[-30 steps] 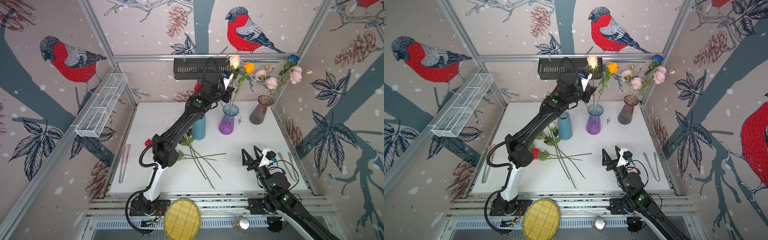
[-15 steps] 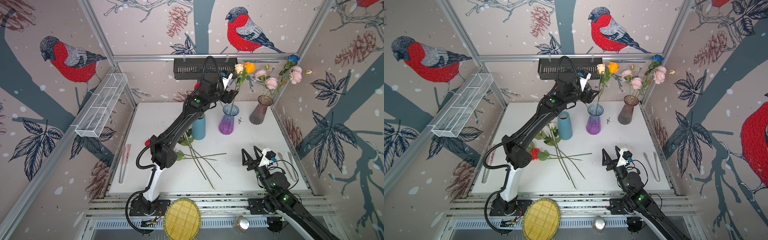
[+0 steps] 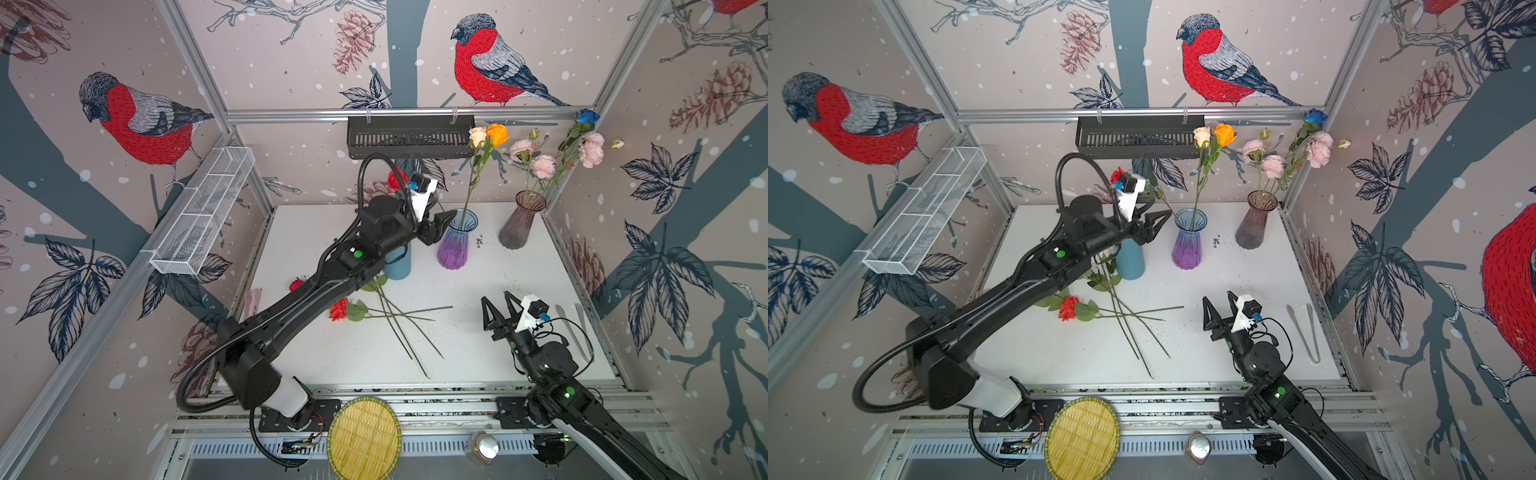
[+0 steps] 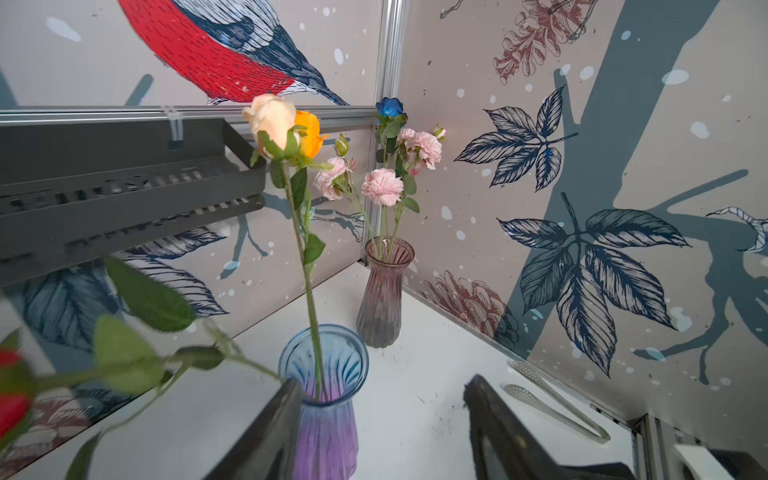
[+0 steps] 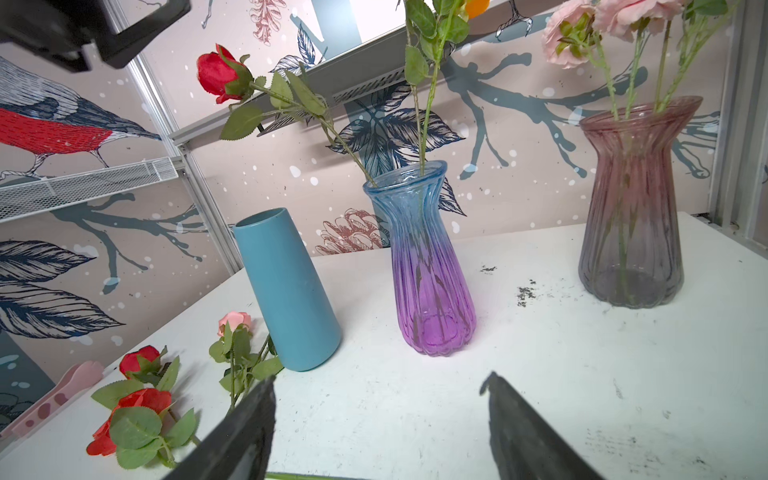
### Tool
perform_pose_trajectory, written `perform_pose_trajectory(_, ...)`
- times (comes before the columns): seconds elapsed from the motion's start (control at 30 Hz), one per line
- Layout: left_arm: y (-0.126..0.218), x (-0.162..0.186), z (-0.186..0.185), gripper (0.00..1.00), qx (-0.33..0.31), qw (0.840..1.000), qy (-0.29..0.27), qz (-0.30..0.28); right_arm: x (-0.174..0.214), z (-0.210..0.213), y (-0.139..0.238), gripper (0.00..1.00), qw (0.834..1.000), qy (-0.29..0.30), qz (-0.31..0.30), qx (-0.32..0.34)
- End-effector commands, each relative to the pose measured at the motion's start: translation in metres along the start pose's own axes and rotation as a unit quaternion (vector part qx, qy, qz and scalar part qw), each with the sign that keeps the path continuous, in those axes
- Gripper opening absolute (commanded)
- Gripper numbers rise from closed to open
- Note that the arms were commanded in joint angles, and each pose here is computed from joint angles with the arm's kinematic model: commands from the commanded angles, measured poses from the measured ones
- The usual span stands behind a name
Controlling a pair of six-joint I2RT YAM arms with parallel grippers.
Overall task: Arrange the flowers into the vase
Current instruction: 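Open the left gripper and move both grippers back toward the loose roses, then close the right gripper on a pink rose stem and lift it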
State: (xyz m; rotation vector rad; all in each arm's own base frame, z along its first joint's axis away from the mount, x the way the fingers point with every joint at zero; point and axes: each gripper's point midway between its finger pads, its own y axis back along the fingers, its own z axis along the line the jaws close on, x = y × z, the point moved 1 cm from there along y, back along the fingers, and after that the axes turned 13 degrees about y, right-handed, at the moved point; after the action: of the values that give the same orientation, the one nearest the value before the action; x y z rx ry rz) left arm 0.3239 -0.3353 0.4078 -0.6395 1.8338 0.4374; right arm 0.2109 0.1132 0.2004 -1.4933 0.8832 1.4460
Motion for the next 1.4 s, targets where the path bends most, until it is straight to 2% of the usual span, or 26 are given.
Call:
perform_pose_trajectory(0.0,0.036,-0.027,0.004,0.63,-0.018,0.993,0.011,-0.119,0.037,0.010,-0.001,0.76,0.999,0.017,0.026,-0.030)
perform_pose_trajectory(0.3,0.089,0.096,0.064,0.62,-0.087,0.993,0.050,-0.058,0.051,0.037,-0.011,0.65,0.991,0.046,0.080,-0.100)
perform_pose_trajectory(0.43,0.105,0.137,0.094,0.60,-0.121,0.990,0.053,-0.038,0.059,0.059,-0.019,0.63,0.980,0.050,0.123,-0.147)
perform_pose_trajectory(0.5,0.110,0.151,0.100,0.55,-0.128,0.990,0.047,-0.035,0.065,0.074,-0.025,0.59,0.972,0.050,0.152,-0.173)
perform_pose_trajectory(0.6,0.116,0.173,0.113,0.39,-0.150,0.988,0.036,-0.019,0.075,0.108,-0.039,0.57,0.954,0.071,0.201,-0.210)
perform_pose_trajectory(0.7,0.114,0.173,0.115,0.35,-0.160,0.986,0.034,0.010,0.087,0.154,-0.054,0.53,0.924,0.100,0.253,-0.269)
perform_pose_trajectory(0.8,0.120,0.167,0.115,0.36,-0.163,0.986,0.042,-0.012,0.100,0.193,-0.069,0.50,0.902,0.123,0.275,-0.310)
perform_pose_trajectory(0.9,0.135,0.162,0.117,0.41,-0.170,0.983,0.054,-0.053,0.109,0.210,-0.091,0.48,0.897,0.117,0.292,-0.311)
perform_pose_trajectory(1.0,0.148,0.158,0.117,0.47,-0.169,0.979,0.068,-0.087,0.128,0.218,-0.107,0.46,0.884,0.132,0.328,-0.305)
perform_pose_trajectory(1.2,0.144,0.156,0.112,0.48,-0.157,0.982,0.074,-0.080,0.155,0.216,-0.132,0.37,0.869,0.124,0.377,-0.297)
perform_pose_trajectory(1.37,0.141,0.159,0.110,0.49,-0.149,0.982,0.087,-0.076,0.172,0.222,-0.141,0.37,0.853,0.125,0.401,-0.309)
